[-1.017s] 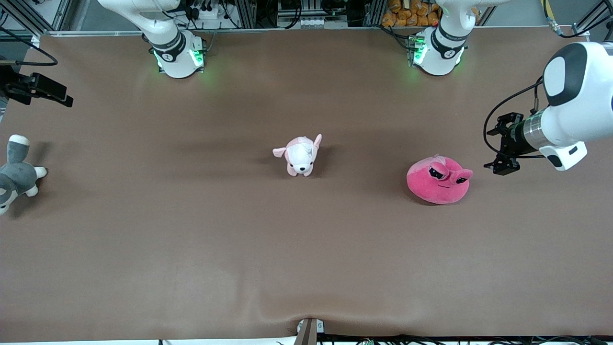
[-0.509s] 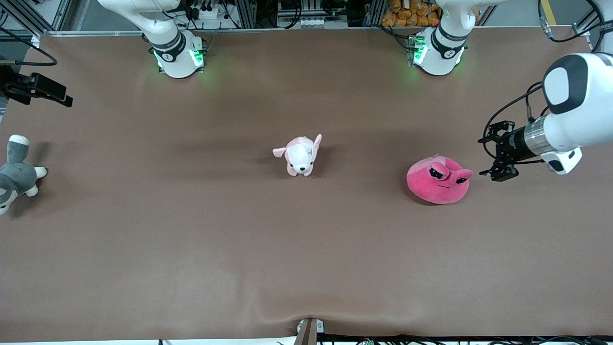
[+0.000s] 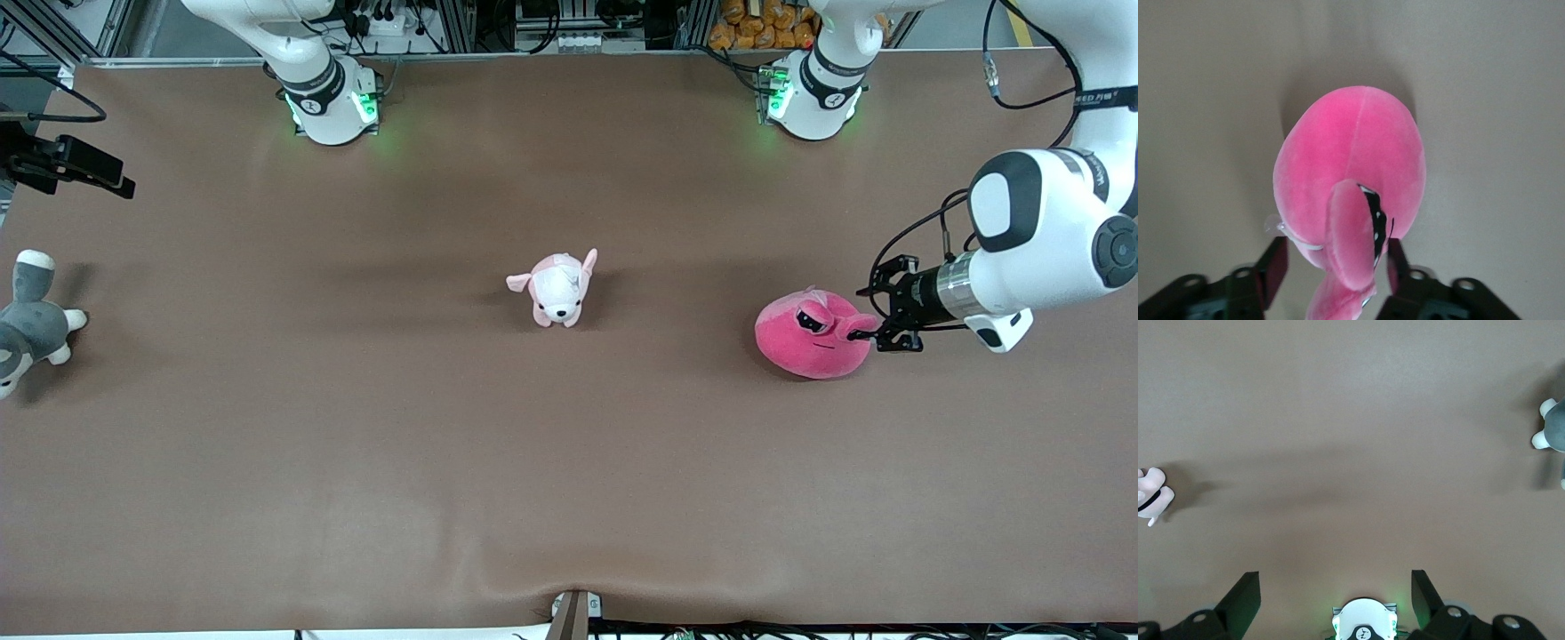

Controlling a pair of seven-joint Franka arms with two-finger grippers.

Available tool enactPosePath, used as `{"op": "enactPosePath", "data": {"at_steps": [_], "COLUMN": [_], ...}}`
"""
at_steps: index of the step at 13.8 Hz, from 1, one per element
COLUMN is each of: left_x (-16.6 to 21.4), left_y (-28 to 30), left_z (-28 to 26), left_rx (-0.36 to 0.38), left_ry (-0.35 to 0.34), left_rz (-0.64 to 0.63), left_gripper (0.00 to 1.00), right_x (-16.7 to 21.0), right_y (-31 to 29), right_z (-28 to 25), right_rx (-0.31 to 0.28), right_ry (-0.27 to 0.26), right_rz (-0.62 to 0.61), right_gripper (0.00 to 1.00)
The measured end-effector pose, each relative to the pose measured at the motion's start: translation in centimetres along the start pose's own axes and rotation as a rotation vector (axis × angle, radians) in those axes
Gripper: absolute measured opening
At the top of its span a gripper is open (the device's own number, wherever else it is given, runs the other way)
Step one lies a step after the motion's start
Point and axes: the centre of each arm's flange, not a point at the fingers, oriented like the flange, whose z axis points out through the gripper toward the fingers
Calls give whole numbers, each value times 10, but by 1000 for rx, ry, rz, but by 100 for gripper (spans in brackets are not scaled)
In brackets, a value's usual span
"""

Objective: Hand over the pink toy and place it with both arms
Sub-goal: 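Close the left gripper on the pink plush's ear and lift it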

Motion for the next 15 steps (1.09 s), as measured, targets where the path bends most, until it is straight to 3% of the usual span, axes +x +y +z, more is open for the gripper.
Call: {"op": "enactPosePath", "data": {"at_steps": [1,2,6,10,15], "left_x": [1,2,3,-27,-86], "left_y": [2,4,11,18,13], "left_z": [3,6,7,-12,-95], "left_rx": [4,8,2,-25,29], "left_ry": [-1,-2,-3,-7,-49], "left_rz": [-1,-2,-8,-18,37], "left_gripper": [51,51,14,13,11], "right_x": [0,0,0,0,0], "right_y": [0,0,0,0,0], "right_z": [0,0,0,0,0], "right_rx": [0,0,0,0,0], "right_ry": [0,0,0,0,0], "right_rz": [0,0,0,0,1], "right_gripper": [100,100,100,100,100]}}
